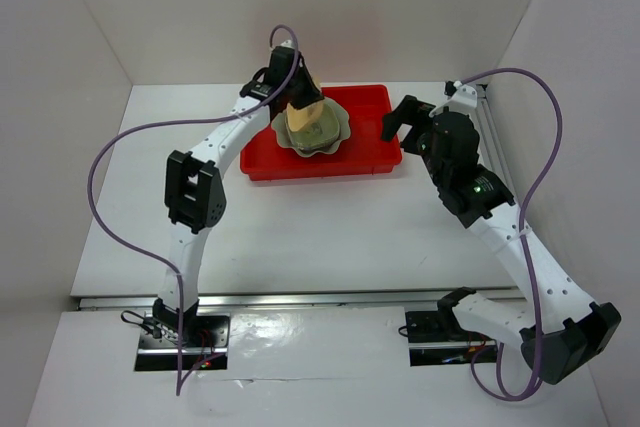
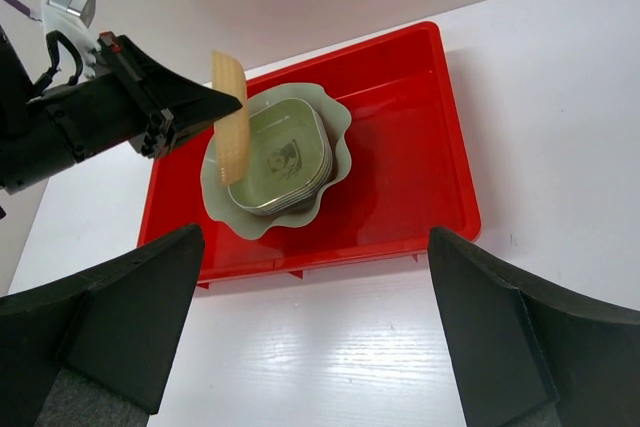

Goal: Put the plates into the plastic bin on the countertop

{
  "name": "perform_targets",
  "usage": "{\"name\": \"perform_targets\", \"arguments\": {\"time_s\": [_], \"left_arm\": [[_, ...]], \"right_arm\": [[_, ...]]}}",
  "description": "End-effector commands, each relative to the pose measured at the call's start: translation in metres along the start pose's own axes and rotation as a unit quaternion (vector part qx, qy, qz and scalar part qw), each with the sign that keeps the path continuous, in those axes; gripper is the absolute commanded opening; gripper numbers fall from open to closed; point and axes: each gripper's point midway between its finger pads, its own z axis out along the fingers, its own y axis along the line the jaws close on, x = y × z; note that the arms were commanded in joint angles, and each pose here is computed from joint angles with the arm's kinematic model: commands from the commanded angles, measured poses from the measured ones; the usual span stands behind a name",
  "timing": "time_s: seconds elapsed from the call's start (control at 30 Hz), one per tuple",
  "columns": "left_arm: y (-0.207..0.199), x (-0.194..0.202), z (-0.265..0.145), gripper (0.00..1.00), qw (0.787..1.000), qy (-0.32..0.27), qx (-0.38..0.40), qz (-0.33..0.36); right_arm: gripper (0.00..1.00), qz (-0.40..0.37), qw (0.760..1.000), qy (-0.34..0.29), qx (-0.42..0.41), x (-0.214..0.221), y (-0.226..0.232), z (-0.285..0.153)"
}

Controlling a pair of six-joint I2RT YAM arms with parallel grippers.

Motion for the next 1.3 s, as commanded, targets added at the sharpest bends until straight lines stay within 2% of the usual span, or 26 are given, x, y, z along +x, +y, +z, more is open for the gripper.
{"name": "perform_targets", "arguments": {"time_s": [0.0,0.03,0.1,0.2,0.27,0.3,0.37,0.4,0.43,0.5,0.63,0.8,0.87,0.9,0.93,1.0,1.03,1.07,1.13,1.17,1.2,1.27], "left_arm": [[-0.015,-0.01,0.003,0.14,0.999,-0.024,0.023,-0.008],[-0.015,-0.01,0.003,0.27,0.999,-0.024,0.023,-0.008],[-0.02,-0.006,-0.003,0.38,0.999,-0.022,0.026,-0.005],[-0.03,-0.013,-0.018,0.44,0.999,-0.045,0.02,0.003],[-0.036,-0.02,-0.029,0.56,0.998,-0.051,0.025,0.003],[-0.036,-0.02,-0.029,0.66,0.998,-0.051,0.025,0.003],[-0.042,-0.022,-0.04,0.68,0.998,-0.058,0.024,0.004],[-0.053,-0.026,-0.053,0.66,0.997,-0.069,0.03,0.014],[-0.047,-0.035,-0.056,0.66,0.996,-0.091,0.01,0.018],[-0.055,-0.039,-0.067,0.76,0.994,-0.104,0.013,0.025],[-0.057,-0.051,-0.081,0.76,0.992,-0.122,0.004,0.032],[-0.064,-0.071,-0.124,0.77,0.987,-0.159,0.007,0.038],[-0.069,-0.075,-0.144,0.84,0.983,-0.17,0.005,0.067],[-0.072,-0.087,-0.169,0.96,0.979,-0.191,0.001,0.074],[-0.073,-0.088,-0.182,1.0,0.977,-0.195,-0.006,0.084],[-0.056,-0.09,-0.212,1.0,0.974,-0.197,-0.05,0.095],[-0.057,-0.096,-0.246,1.0,0.971,-0.212,-0.048,0.096],[-0.052,-0.095,-0.263,1.0,0.971,-0.213,-0.054,0.096],[-0.026,-0.076,-0.285,1.0,0.971,-0.192,-0.086,0.113],[-0.023,-0.079,-0.327,1.0,0.968,-0.217,-0.075,0.106],[0.001,-0.059,-0.326,1.0,0.968,-0.198,-0.101,0.112],[0.021,-0.044,-0.35,1.0,0.968,-0.2,-0.106,0.112]], "right_arm": [[1.0,0.007,1.0,-0.018,-0.004,-0.014,0.002,-0.008],[1.0,0.007,1.0,-0.018,-0.004,-0.014,0.002,-0.008],[1.0,0.006,1.0,-0.016,0.002,-0.013,-0.001,-0.005],[1.0,0.007,1.0,-0.016,0.002,-0.013,-0.001,-0.005],[1.0,0.007,1.0,-0.016,0.002,-0.013,-0.001,-0.005],[1.0,0.006,1.0,-0.014,-0.002,-0.012,0.0,-0.005],[1.0,0.006,1.0,-0.014,-0.002,-0.012,0.0,-0.005],[1.0,0.006,1.0,-0.014,-0.002,-0.012,0.0,-0.005],[1.0,0.005,1.0,-0.009,0.0,-0.009,0.0,-0.002],[1.0,0.005,1.0,-0.007,-0.004,-0.008,0.001,-0.002],[1.0,0.006,1.0,-0.01,-0.011,-0.01,0.004,-0.002],[1.0,0.005,1.0,-0.003,-0.014,-0.006,0.006,0.0],[1.0,-0.004,1.0,0.009,-0.003,-0.001,0.0,0.003],[1.0,-0.009,1.0,0.007,-0.004,-0.006,0.001,0.001],[1.0,-0.012,1.0,0.002,-0.007,-0.011,0.003,0.0],[1.0,-0.03,1.0,0.003,-0.001,-0.013,-0.001,-0.006],[1.0,-0.038,0.999,0.006,0.009,-0.012,-0.007,-0.009],[1.0,-0.042,0.999,-0.001,0.013,-0.019,-0.009,-0.015],[1.0,-0.056,0.998,-0.008,0.023,-0.028,-0.014,-0.025],[1.0,-0.063,0.998,-0.002,0.025,-0.027,-0.018,-0.033],[1.0,-0.071,0.997,-0.007,0.018,-0.032,-0.015,-0.039],[1.0,-0.07,0.997,-0.023,0.011,-0.042,-0.016,-0.053]]}}
